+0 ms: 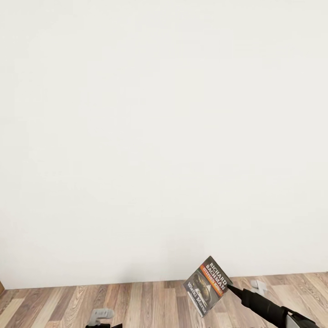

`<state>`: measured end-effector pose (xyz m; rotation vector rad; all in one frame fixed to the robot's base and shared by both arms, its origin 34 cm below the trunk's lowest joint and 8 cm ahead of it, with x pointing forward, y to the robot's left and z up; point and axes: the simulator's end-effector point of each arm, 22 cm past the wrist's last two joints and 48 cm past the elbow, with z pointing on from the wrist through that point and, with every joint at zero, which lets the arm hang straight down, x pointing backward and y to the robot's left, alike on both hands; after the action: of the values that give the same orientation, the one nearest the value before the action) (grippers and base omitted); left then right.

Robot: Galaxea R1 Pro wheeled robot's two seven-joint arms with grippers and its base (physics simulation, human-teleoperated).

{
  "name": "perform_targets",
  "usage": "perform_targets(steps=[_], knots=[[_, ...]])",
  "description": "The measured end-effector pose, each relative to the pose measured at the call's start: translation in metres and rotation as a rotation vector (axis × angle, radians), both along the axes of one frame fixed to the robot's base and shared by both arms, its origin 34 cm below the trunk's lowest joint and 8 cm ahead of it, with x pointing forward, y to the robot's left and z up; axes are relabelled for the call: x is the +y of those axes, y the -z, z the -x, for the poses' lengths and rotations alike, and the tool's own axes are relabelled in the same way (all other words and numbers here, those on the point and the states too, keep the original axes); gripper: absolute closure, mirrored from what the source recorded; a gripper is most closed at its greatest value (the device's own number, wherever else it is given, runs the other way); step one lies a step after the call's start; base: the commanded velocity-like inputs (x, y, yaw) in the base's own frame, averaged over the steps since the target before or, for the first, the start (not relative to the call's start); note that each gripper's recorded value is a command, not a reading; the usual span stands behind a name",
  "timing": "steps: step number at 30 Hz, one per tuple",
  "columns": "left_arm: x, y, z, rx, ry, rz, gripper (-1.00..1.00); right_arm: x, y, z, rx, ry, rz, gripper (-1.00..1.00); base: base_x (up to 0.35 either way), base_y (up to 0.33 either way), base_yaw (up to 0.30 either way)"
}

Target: In the bedroom, move the book from the bed onto either nightstand, and place the two sandals side by side next to the bed.

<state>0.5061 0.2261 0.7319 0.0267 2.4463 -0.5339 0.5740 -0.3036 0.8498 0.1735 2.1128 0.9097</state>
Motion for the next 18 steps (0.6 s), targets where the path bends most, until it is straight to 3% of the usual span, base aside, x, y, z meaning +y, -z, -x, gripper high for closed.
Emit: perform_targets(steps=[12, 18], knots=[[0.0, -0.0001, -0.0002, 0.0, 0.0, 0.0, -1.0, 0.0001, 0.0003, 0.0003, 0.001, -0.002, 0.001, 1.0, 0.001, 0.0, -0.275], [0.0, -0.0003, 0.0002, -0.001, 0.0, 0.0, -1.0, 0.0006, 0.0004, 0.0006, 0.001, -0.002, 0.003, 1.0, 0.215, 0.0, -0.233]])
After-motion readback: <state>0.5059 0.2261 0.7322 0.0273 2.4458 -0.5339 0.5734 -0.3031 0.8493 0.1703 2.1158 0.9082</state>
